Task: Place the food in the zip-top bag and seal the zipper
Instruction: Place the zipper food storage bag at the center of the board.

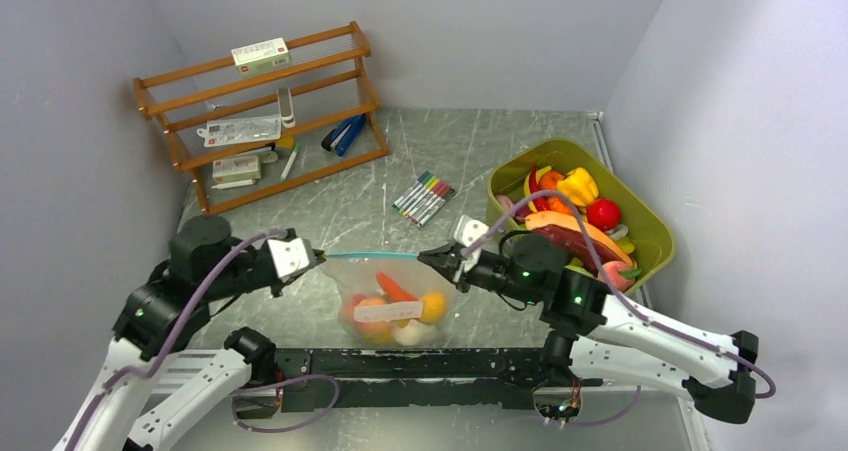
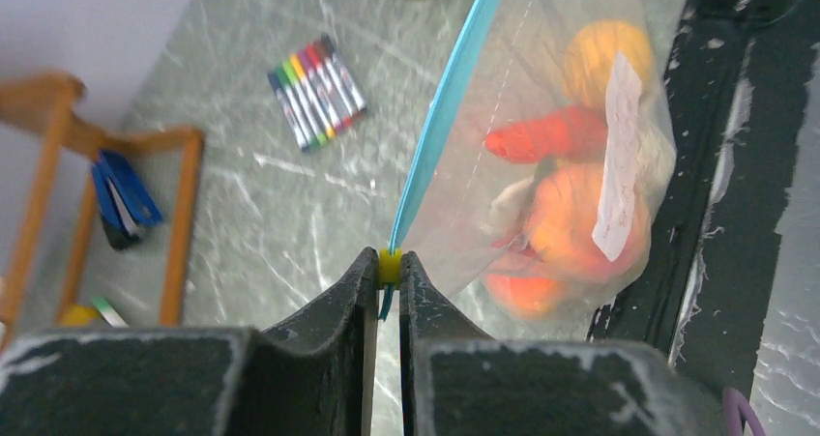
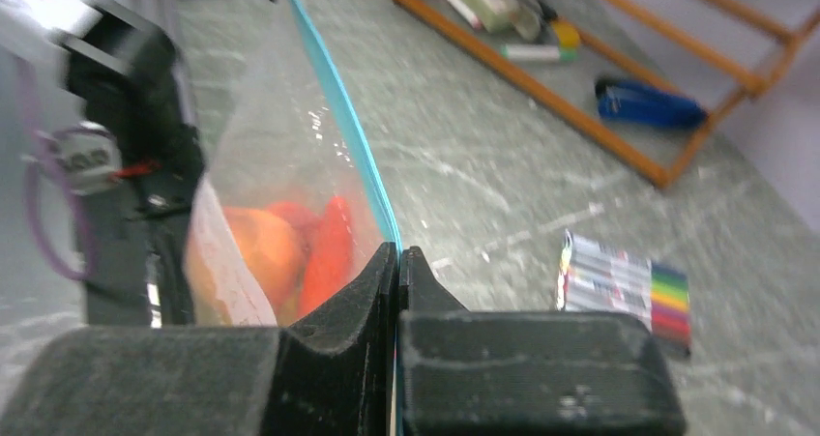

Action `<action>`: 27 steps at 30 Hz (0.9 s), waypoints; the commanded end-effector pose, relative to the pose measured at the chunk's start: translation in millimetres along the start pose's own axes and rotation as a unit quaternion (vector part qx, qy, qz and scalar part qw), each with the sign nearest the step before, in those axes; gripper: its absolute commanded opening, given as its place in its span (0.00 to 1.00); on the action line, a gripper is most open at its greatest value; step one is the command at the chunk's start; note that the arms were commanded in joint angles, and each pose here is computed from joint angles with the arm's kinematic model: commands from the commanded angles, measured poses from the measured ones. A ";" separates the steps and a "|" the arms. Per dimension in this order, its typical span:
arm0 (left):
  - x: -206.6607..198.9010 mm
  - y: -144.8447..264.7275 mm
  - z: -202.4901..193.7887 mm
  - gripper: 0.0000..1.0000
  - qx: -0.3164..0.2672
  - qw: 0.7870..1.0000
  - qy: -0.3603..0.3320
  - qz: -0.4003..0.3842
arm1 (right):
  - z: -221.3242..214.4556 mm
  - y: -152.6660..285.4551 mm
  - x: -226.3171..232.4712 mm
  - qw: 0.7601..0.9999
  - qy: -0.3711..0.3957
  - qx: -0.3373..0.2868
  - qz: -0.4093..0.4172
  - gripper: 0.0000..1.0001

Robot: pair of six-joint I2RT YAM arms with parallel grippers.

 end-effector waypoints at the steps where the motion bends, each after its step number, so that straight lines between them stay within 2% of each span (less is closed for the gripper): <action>1: 18.1 -24.4 -13.9 0.07 0.004 0.997 0.058 0.058 | -35.9 -17.8 -9.4 0.995 -0.001 0.061 -0.084 0.00; 4: 31.4 -37.9 -27.1 0.07 0.021 0.991 0.079 0.105 | -48.8 -27.9 -10.6 0.992 0.010 0.073 -0.099 0.00; 7: 45.6 -50.0 -42.7 0.07 0.066 0.983 0.089 0.146 | -56.5 -35.3 -19.1 0.987 0.025 0.089 -0.131 0.00; 12: 61.7 -63.5 -61.9 0.07 0.105 0.972 0.089 0.193 | -59.4 -44.3 -33.0 0.982 0.021 0.111 -0.154 0.29; 18: 84.4 -64.2 -86.2 0.07 0.144 0.940 0.140 0.275 | -47.5 -33.3 -34.4 0.981 -0.014 0.084 -0.172 0.54; 23: 102.9 -57.0 -101.7 0.07 0.145 0.913 0.161 0.347 | -51.8 -20.2 -25.5 0.982 -0.047 0.065 -0.170 0.71; 24: 105.6 -55.9 -103.6 0.07 0.144 0.908 0.159 0.360 | -51.2 -18.3 -24.5 0.982 -0.054 0.061 -0.168 0.75; 26: 109.6 -55.5 -107.0 0.07 0.145 0.901 0.166 0.374 | -47.5 -14.9 -23.3 0.983 -0.065 0.052 -0.165 0.98; 27: 111.3 -55.9 -107.8 0.07 0.145 0.899 0.171 0.376 | -45.1 -13.5 -23.3 0.983 -0.071 0.048 -0.165 1.00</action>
Point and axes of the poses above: each gripper's point midway between its finger pads, its own y axis back along the fingers, its own x axis along the line the jaws close on, z = x × y, the point moved 8 cm from there along y, back along the fingers, and after that the axes turned 12 degrees about y, right-handed, at the moved point
